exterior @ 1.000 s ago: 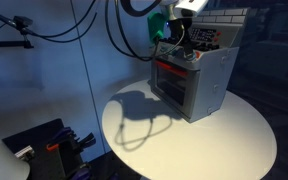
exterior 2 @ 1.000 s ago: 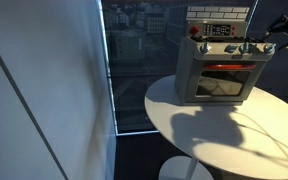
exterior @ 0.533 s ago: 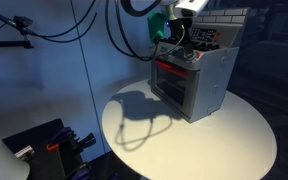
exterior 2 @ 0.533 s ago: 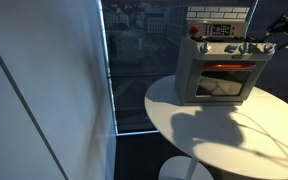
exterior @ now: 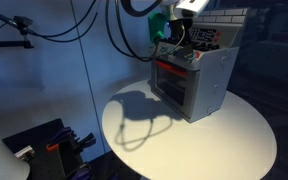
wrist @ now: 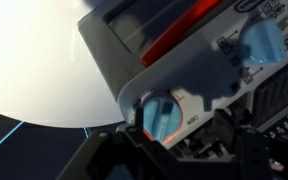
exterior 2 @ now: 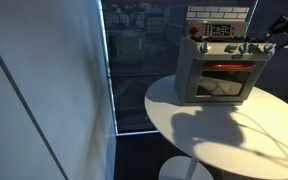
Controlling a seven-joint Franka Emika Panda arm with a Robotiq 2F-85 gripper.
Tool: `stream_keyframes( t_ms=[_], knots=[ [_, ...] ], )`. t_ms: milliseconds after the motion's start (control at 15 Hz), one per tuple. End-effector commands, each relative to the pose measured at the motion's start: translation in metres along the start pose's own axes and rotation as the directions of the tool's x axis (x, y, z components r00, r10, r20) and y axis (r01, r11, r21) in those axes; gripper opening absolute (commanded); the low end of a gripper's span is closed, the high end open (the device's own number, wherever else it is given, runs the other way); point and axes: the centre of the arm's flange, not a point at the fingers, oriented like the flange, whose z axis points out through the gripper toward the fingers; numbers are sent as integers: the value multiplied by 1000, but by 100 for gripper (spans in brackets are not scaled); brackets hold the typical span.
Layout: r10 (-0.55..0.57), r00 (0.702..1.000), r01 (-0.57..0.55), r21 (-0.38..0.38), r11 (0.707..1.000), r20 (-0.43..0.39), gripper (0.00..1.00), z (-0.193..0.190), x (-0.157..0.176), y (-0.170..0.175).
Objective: Twist the blue knob furthest to the right
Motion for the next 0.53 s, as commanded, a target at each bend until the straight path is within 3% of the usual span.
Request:
stream_keyframes(
  t_ms=[0, 400, 467],
  knots=[
    [-5, 1000, 5, 17, 1000, -12, 70, 3, 12, -1],
    [-3, 1000, 3, 15, 1000, -12, 59, 3, 13, 1],
    [-3, 1000, 3, 16, 1000, -12, 52, 3, 13, 1]
  ],
)
